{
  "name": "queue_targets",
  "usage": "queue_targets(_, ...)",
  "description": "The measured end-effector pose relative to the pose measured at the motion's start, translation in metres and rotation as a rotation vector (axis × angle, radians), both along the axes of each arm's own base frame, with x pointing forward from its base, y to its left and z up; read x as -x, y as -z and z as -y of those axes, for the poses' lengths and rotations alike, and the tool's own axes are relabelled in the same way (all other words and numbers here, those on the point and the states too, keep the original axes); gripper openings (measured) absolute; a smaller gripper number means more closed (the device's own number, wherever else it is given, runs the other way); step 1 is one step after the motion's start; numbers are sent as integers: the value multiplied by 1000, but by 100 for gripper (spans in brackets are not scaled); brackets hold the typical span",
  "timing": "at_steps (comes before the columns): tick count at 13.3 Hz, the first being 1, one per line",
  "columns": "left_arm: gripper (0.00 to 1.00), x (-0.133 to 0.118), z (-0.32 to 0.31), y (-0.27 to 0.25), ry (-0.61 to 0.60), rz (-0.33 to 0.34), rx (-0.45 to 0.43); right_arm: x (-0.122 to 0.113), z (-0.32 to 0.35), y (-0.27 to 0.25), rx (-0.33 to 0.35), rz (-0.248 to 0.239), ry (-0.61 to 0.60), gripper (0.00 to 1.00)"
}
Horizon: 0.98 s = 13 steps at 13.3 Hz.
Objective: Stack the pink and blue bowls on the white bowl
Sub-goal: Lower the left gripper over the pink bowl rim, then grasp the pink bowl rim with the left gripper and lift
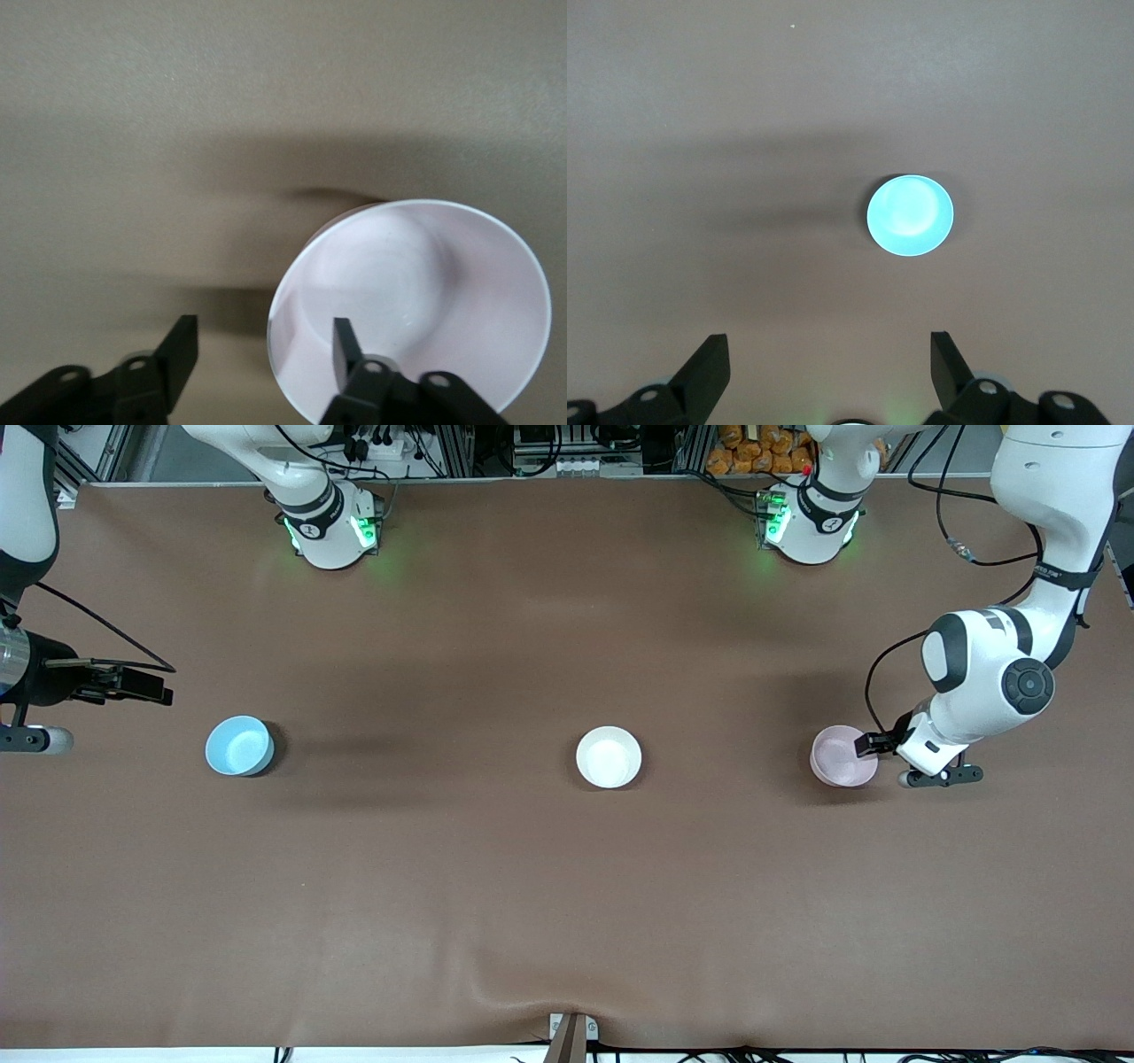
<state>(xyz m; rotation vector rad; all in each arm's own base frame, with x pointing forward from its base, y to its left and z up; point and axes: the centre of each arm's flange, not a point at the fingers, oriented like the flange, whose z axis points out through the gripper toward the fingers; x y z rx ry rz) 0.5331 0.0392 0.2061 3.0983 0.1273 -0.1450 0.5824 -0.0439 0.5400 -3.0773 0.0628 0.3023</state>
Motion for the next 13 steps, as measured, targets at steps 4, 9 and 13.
queue_targets(4, 20, 2, 4, 11, 9, -18, 5, 0, 0, 0, 0, 0, 0, 100)
queue_targets(9, 4, -11, 21, -11, 44, 33, 10, 0, 0, 2, 0, -5, 0, 100)
queue_targets(13, 3, -21, 54, -55, 100, 76, 20, 0, 0, 3, 0, -7, 0, 100)
